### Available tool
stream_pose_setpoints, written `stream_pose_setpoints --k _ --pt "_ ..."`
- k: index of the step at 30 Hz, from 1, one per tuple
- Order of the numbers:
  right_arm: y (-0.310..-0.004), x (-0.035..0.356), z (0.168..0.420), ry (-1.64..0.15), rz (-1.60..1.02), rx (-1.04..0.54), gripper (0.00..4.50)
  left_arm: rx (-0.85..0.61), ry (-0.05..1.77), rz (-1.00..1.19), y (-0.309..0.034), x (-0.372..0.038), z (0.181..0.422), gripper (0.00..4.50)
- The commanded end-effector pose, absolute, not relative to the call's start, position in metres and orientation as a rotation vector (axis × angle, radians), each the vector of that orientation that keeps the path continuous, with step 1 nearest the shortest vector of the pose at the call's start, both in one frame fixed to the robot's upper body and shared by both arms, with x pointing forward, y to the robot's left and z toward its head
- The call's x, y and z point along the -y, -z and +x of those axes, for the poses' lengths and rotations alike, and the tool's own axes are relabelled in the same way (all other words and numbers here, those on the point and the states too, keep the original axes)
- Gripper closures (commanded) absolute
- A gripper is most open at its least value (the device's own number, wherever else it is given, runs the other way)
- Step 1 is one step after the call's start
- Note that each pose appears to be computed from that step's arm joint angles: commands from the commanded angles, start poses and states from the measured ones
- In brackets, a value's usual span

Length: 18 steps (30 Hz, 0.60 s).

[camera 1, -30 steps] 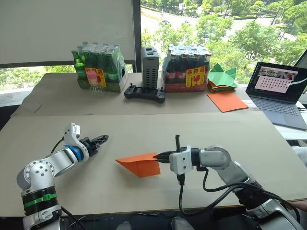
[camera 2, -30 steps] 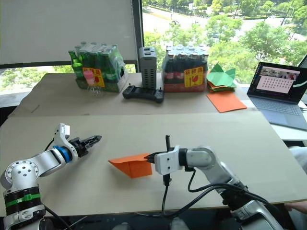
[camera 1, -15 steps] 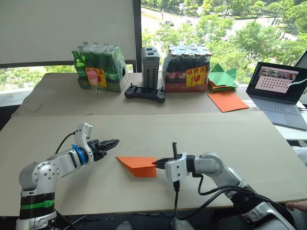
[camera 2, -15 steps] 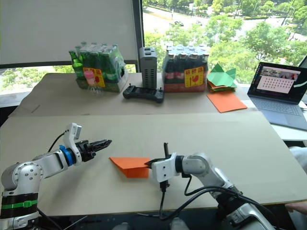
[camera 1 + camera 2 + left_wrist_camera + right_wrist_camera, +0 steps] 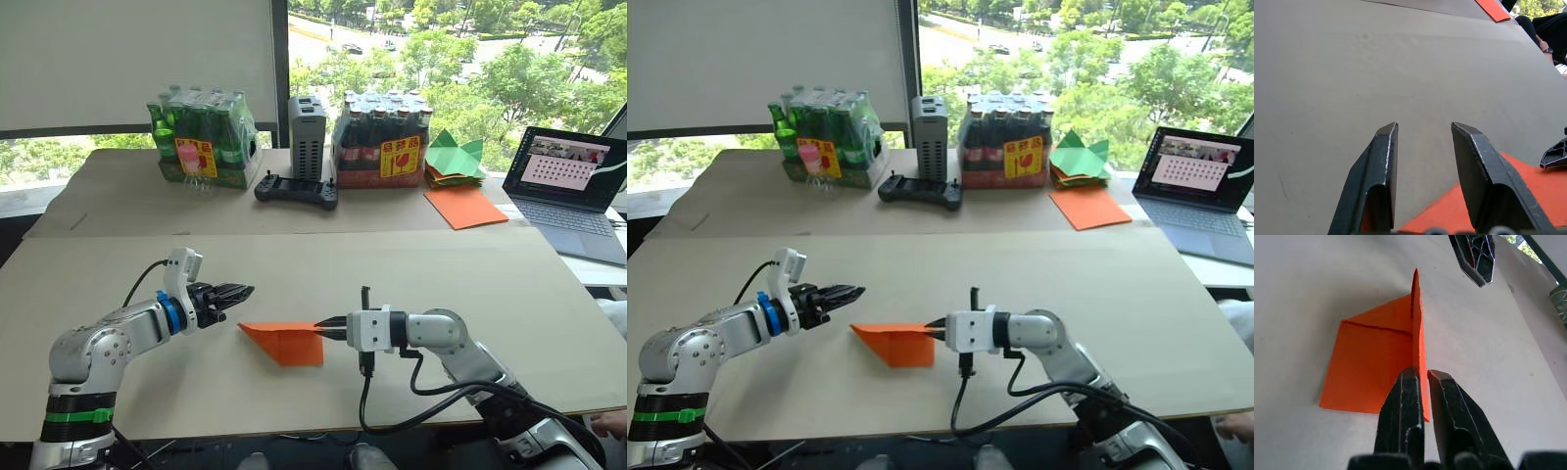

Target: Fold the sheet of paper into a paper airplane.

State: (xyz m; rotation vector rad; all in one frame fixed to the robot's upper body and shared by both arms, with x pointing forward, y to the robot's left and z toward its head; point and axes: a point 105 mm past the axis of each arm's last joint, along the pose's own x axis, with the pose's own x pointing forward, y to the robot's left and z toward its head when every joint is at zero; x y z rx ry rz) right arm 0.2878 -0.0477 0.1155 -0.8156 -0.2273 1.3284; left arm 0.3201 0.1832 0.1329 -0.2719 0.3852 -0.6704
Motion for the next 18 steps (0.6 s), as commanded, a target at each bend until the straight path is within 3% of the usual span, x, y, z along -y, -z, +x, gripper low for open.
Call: stream_pose_setpoints --k 1,3,12,13,18 --pt "-0.131 0.047 0.284 -1.324 -0.759 0.249 2.56 -0.346 0.697 -0.222 -0.142 -0.181 0.320 3.16" --pt "-0.132 0.047 0.281 -1.346 -0.719 0.220 1.86 -0.346 0.698 -0.224 -0.142 -0.180 0.321 3.16" --pt "-0.166 0.055 0.278 -1.369 -0.209 0.023 1.86 -0.350 0.798 -0.195 -0.141 -0.172 0.316 3.16" --pt "-0.168 0.055 0.279 -1.359 -0.186 0.016 2.09 -0.351 0.809 -0.190 -0.141 -0.171 0.315 3.16" --pt "-0.169 0.055 0.280 -1.325 -0.143 -0.013 3.71 -0.367 0.841 -0.183 -0.137 -0.168 0.313 1.69"
